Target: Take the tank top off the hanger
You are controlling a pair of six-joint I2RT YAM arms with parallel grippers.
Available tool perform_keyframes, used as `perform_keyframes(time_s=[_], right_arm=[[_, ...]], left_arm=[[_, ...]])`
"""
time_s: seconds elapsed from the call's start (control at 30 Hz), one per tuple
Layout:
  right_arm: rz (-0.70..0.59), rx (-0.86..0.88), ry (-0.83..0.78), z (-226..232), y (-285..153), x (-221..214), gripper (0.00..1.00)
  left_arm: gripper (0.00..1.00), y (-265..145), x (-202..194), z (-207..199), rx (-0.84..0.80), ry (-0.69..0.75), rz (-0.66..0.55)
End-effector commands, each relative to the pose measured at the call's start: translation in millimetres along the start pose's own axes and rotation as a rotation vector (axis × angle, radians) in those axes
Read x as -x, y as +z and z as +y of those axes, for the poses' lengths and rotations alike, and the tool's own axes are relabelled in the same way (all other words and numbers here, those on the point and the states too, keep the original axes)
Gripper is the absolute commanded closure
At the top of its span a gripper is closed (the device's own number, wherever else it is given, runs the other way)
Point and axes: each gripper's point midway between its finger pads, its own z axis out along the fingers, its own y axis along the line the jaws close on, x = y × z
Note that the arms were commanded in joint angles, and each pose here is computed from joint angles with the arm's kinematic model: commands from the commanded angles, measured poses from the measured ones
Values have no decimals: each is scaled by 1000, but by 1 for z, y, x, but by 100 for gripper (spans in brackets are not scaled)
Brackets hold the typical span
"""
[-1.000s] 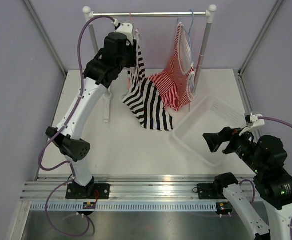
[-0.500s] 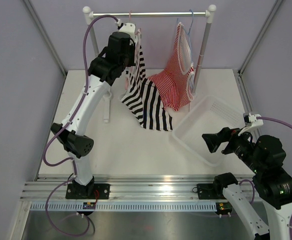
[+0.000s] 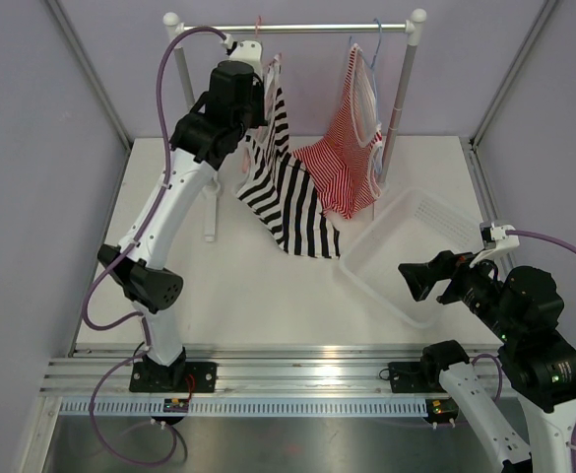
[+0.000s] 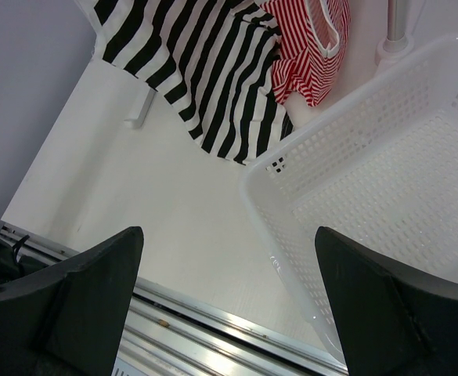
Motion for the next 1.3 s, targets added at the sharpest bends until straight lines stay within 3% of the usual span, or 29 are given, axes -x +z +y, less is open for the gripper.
perform_keyframes(time_s=[0.0,0.27,0.53,0.7,0.8,0.97,1.1,1.27], right_arm=[[-18,19,-2,4,2,5,1],[-12,12,1,2,3,4,0],[-19,16,-8,3,4,8,1],[-14,29,-14,8,7,16,1],[-17,56,-5,14,12,21,1],[-18,188,50,41,24,36,1],[-22,338,126,71,45,59,0],[115,552,305,101,94,59,1]], left_arm=[[100,-51,77,6,-34,-110,-240],[100,-79,89,4,-94,-141,-280],[100,-103,57,13,-103,-124,-202],[100,-139,51,13,-177,-123,-199],[100,-152,34,18,-170,-117,-135],[100,-171,-19,37,-114,-145,-14],[100,-210,-41,47,-149,-171,-22],[100,-263,-65,69,-163,-127,-2]])
